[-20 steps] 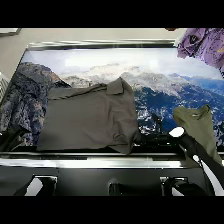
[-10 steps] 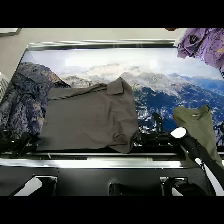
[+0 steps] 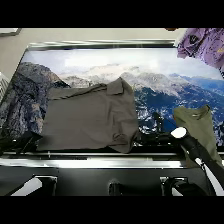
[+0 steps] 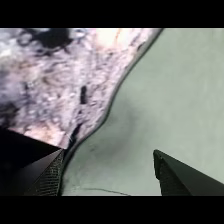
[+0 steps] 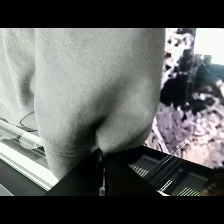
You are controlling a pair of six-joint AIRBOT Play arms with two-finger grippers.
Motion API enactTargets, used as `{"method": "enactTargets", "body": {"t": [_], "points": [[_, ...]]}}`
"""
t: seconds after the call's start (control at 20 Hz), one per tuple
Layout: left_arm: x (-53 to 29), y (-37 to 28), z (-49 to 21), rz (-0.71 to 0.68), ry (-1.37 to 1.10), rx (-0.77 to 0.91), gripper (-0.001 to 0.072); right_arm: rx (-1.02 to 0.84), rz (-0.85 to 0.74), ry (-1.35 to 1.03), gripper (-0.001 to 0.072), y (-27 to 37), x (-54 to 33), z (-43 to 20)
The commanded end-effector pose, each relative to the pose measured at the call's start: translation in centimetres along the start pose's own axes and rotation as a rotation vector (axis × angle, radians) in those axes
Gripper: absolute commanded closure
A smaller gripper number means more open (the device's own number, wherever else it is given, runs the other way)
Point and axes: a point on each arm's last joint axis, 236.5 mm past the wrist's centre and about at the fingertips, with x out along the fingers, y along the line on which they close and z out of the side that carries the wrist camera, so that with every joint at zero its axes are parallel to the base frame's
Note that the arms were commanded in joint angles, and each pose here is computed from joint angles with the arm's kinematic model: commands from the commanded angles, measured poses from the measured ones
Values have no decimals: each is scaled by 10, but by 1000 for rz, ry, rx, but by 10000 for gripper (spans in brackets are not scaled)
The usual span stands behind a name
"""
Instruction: Fold the clothes and pants, and hang the long-sleeved shirts on hangers.
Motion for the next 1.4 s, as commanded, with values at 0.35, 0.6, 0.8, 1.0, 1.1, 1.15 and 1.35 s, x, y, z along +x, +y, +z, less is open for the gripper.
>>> {"method": "enactTargets", "body": {"t": [0.35, 0.6, 0.8, 1.0, 1.1, 1.15, 1.35], "points": [[10, -37, -36, -110, 170, 48, 688, -39, 12, -86, 680, 15, -15, 21], [-11, -97, 1, -243, 61, 82, 692, -194, -42, -146, 682, 31, -40, 50], [-69, -186, 57, -243, -111, 327, 693, -404, -182, -386, 682, 82, -124, 138], [-204, -295, 109, -150, -493, 596, 693, -615, -294, -711, 682, 175, -265, 194], [-287, -333, 108, -81, -715, 687, 693, -701, -329, -844, 682, 221, -338, 186], [-327, -344, 102, -53, -824, 700, 693, -739, -336, -907, 682, 242, -371, 174], [-453, -342, 43, -25, -1147, 648, 693, -827, -301, -1165, 682, 305, -485, 88]]}}
